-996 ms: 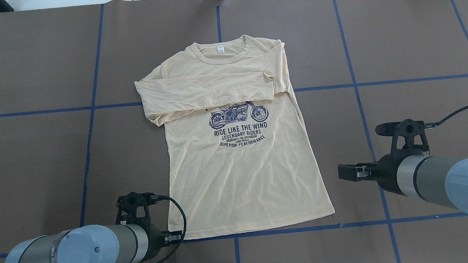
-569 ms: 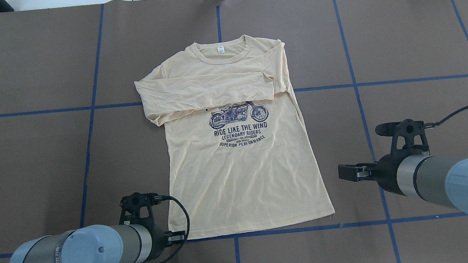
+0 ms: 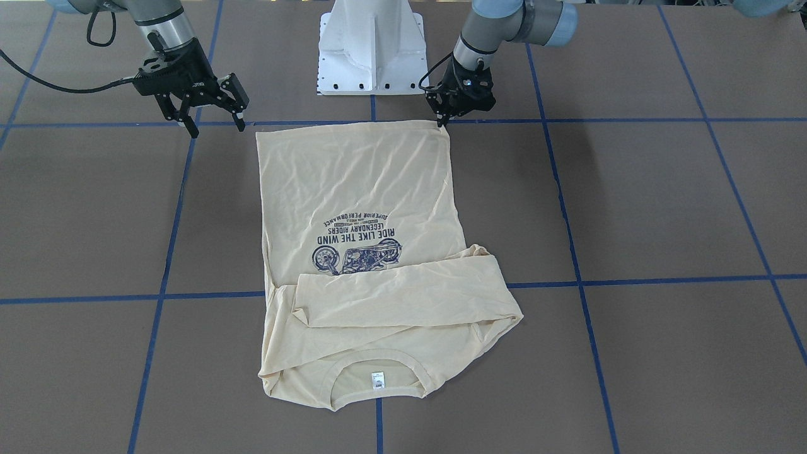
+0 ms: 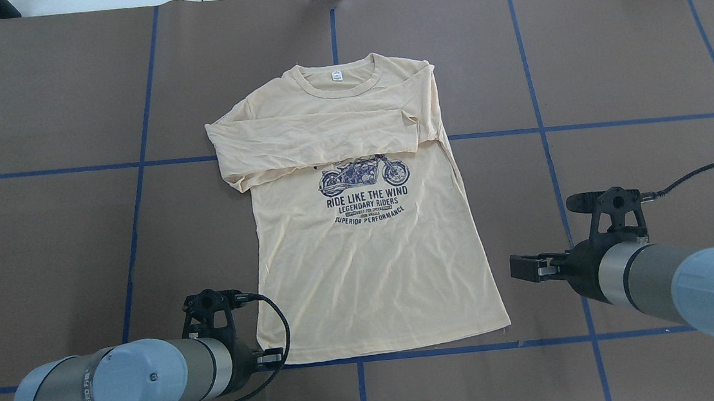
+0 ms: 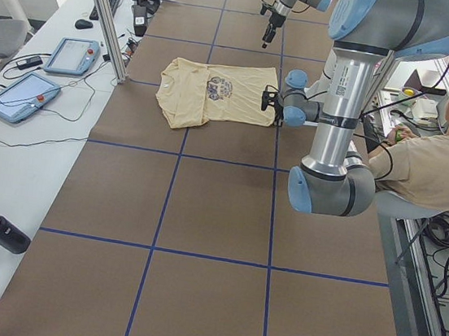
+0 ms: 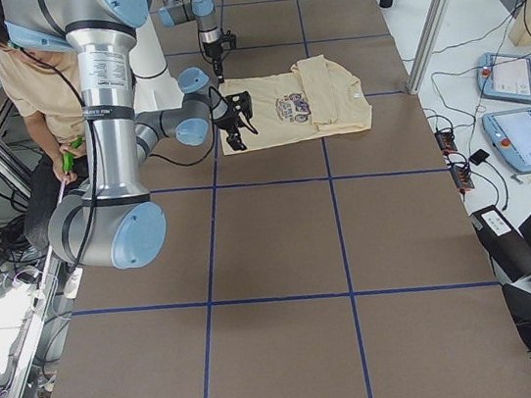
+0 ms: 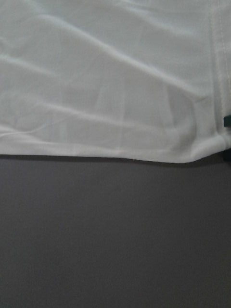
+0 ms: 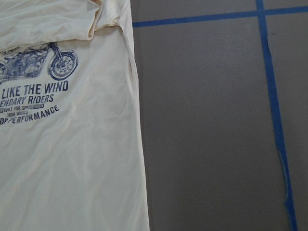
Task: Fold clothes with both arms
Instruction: 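Position both grippers at the hem corners and grasp the hem, then lift the hem with both grippers and fold it toward the collar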
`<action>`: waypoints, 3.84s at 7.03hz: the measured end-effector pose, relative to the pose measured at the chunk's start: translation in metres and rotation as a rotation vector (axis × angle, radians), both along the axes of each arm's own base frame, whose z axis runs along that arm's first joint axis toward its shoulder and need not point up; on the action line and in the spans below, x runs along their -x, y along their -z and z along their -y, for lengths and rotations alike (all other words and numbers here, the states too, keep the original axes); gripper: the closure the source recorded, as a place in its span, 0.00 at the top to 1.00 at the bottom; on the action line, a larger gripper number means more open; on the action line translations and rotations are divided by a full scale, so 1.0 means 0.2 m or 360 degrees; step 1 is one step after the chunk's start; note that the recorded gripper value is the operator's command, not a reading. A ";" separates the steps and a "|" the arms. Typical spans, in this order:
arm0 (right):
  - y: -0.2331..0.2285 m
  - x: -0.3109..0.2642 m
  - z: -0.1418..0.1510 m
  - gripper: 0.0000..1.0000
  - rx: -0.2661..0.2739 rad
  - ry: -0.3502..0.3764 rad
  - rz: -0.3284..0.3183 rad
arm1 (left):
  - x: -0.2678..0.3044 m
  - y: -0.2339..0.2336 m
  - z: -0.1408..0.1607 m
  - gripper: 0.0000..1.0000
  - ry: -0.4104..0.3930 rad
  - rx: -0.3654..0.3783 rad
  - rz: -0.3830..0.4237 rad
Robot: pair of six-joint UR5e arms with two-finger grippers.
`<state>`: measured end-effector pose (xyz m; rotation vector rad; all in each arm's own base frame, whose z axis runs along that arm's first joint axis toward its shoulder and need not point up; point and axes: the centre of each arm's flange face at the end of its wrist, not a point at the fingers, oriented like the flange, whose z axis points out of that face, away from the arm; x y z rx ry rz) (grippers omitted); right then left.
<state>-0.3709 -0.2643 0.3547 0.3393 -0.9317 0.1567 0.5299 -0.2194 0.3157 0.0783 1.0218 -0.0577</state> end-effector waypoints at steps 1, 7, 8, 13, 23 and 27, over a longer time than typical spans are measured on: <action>0.03 0.07 -0.03 0.97 0.0037 -0.0042 0.0017 | 0.01 0.01 0.00 0.00 0.0003 0.0000 -0.0006; 0.09 0.50 -0.30 0.65 0.0048 -0.0112 -0.0110 | 0.05 0.08 0.00 0.00 0.0011 0.0007 -0.0057; 0.06 0.53 -0.34 0.62 0.0023 -0.0115 -0.0134 | 0.06 0.09 0.00 0.00 0.0011 0.0006 -0.0065; -0.08 0.60 -0.37 0.60 -0.0009 -0.0095 -0.0238 | 0.06 0.10 -0.01 0.00 0.0028 0.0039 -0.0073; -0.11 0.60 -0.37 0.00 -0.0013 -0.0096 -0.0276 | 0.06 0.10 -0.01 0.00 0.0030 0.0043 -0.0077; 0.09 0.48 -0.37 0.00 0.0006 -0.0080 -0.0131 | 0.20 0.25 -0.04 0.00 0.0010 0.0045 -0.0143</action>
